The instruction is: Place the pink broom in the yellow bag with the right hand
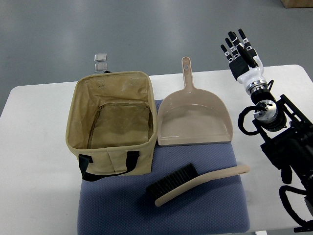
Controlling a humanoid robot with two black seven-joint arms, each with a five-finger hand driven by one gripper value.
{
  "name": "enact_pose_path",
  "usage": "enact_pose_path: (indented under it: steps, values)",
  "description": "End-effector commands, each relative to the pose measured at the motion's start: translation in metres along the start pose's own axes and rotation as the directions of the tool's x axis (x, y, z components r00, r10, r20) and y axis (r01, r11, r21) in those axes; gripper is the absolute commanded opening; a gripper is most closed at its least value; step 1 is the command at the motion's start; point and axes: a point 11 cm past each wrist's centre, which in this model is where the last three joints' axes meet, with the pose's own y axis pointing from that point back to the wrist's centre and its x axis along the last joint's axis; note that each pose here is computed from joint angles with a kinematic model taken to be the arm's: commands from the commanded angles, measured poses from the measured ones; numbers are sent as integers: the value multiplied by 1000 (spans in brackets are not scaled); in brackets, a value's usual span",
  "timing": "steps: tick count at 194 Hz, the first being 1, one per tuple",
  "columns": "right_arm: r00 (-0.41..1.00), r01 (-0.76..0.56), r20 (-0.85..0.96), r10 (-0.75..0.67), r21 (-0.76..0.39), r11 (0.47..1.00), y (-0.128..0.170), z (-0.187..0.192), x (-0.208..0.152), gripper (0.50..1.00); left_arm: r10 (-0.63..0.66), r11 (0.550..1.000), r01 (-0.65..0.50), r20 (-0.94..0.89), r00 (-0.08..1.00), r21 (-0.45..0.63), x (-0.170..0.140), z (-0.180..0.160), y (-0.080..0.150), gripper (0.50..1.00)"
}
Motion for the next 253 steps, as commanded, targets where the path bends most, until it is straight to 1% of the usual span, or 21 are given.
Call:
enact_pose_path:
  steps: [1,48,77,101,111,123,140,142,144,152,155,158,159,161,162,170,182,206,219,235,253]
  values:
    - [1000,-3,0,3,-2,1000,0,0,1,936,1,1000,-1,-5,1000,-1,0,0,0,1000]
    - [1000,0,-16,0,-1,1000,-1,-1,-1,936,-5,1000,5,-2,1000,-12,-3,1,0,1000]
    - [997,24,-68,-27,-37,999,-2,3,-6,936,-20,1000,20,1,1000,-6,-7,0,0,1000]
    - [952,85,-290,-103,-73,994,-9,-24,-12,934,-21,1000,21,5,1000,-6,-7,0,0,1000]
    - [906,116,-394,-154,-117,986,-13,-33,-21,934,-24,1000,24,5,1000,-5,-8,0,0,1000]
    - [821,140,-527,-221,-189,972,-14,-45,-29,934,-30,1000,30,6,1000,-5,-10,0,0,1000]
    - [630,178,-700,-337,-292,940,-8,-60,-45,934,-33,999,33,9,999,-4,-11,0,0,1000]
    - [566,188,-736,-370,-322,928,-6,-62,-50,934,-33,999,33,11,999,-4,-11,0,0,1000]
    - [566,188,-737,-370,-322,928,-6,-62,-50,934,-33,999,33,11,999,-4,-11,0,0,1000]
    - [415,188,-801,-431,-388,902,1,-67,-57,934,-35,999,35,14,999,-2,-11,-1,0,1000]
    - [331,181,-825,-459,-422,888,4,-70,-61,934,-35,999,35,14,999,-2,-11,-1,0,1000]
    - [289,178,-832,-474,-440,880,6,-70,-63,934,-35,999,35,15,999,-3,-12,0,0,1000]
    - [244,173,-837,-489,-459,871,8,-70,-65,934,-35,999,35,14,999,-2,-11,-1,0,1000]
    - [244,173,-837,-490,-459,871,8,-70,-65,934,-35,999,35,14,999,-2,-11,-1,0,1000]
    - [200,164,-843,-500,-474,865,10,-71,-66,934,-35,999,35,14,999,-2,-11,-1,0,1000]
    - [25,124,-836,-548,-541,831,19,-74,-72,934,-35,999,35,16,999,-2,-12,0,0,1000]
    - [-175,58,-783,-597,-613,788,34,-83,-81,934,-34,999,34,21,999,-1,-11,0,0,1000]
    - [-336,-14,-672,-660,-697,717,61,-100,-101,934,-35,999,35,19,999,-2,-12,0,0,1000]
    - [-384,-57,-624,-681,-720,692,78,-107,-107,934,-35,999,35,19,999,-2,-12,0,0,1000]
    - [-396,-74,-584,-708,-748,659,95,-105,-112,934,-33,999,33,19,999,-2,-11,0,0,1000]
    - [-340,-58,-563,-753,-787,615,113,-98,-114,934,-32,999,32,19,999,-2,-10,0,0,1000]
